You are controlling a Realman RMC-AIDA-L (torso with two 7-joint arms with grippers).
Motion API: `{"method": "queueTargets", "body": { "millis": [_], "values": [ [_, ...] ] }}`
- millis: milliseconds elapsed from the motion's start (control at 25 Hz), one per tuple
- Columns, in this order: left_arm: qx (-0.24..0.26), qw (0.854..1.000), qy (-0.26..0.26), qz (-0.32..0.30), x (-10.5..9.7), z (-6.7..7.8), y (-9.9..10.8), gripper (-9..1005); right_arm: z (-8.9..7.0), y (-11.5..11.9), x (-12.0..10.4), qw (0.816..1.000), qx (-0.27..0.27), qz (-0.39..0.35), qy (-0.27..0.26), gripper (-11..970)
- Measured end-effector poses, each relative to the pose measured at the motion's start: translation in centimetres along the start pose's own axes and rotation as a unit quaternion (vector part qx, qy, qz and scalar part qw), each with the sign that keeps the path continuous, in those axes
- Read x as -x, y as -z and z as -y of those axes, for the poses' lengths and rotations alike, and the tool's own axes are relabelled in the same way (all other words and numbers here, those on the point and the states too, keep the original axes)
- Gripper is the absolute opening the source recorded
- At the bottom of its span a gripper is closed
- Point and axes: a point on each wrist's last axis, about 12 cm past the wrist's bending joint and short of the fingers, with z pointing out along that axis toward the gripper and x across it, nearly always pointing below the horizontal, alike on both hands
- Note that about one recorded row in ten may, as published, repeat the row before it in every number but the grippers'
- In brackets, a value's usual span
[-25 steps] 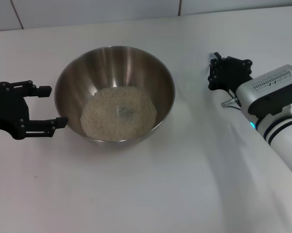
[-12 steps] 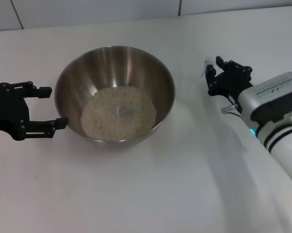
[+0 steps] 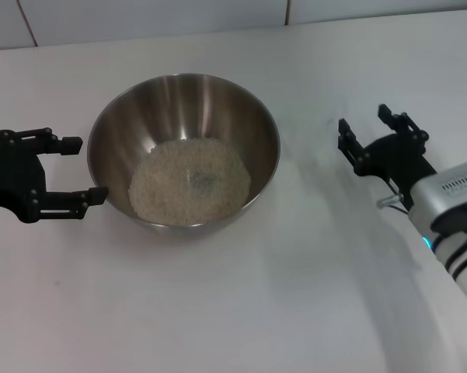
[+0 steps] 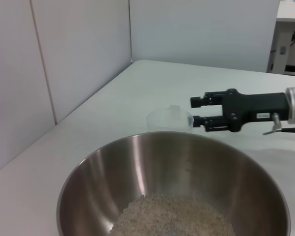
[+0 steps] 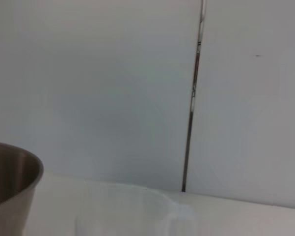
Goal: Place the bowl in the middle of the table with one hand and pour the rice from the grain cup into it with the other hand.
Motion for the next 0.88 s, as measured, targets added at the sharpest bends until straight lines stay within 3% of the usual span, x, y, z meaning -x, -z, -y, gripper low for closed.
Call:
{"method": "queueTargets", "body": {
  "millis": [240,360,480,520,560,600,720,760,800,880],
  "values": [
    [0.000,1.000,-0.001,0.000,0.1,0.0,0.0,832,0.4,3.0,-0.1,0.998,-0.029,0.047,-0.025,727],
    [0.000,1.000,-0.001,0.000,0.1,0.0,0.0,832,2.0,5.6,0.6,0.987,-0.076,0.123,-0.068,833],
    [0.000,1.000,0.003,0.001,-0.1,0.0,0.0,832,4.4,7.9,1.9,0.965,-0.087,0.218,-0.119,833],
    [0.000,1.000,0.003,0.001,-0.1,0.0,0.0,832,5.4,8.3,2.4,0.957,-0.065,0.246,-0.138,833],
    [0.001,1.000,0.003,0.001,-0.2,0.0,0.0,832,7.3,8.3,3.7,0.945,0.012,0.278,-0.173,833],
    [0.001,1.000,0.003,0.001,-0.2,0.0,0.0,832,7.3,8.3,3.7,0.945,0.012,0.278,-0.173,833],
    [0.001,1.000,0.003,0.000,-0.2,0.0,-0.1,832,10.3,6.1,6.6,0.926,0.186,0.245,-0.218,833],
    [0.002,1.000,0.003,0.000,-0.2,0.0,0.0,832,11.2,4.4,8.5,0.921,0.268,0.193,-0.206,832],
    [0.002,1.000,0.003,0.000,-0.2,0.0,-0.1,832,11.2,4.4,8.5,0.921,0.268,0.193,-0.206,832],
    [0.001,1.000,0.002,0.000,-0.1,0.0,-0.1,832,11.6,2.3,10.7,0.922,0.332,0.124,-0.158,832]
  ]
}}
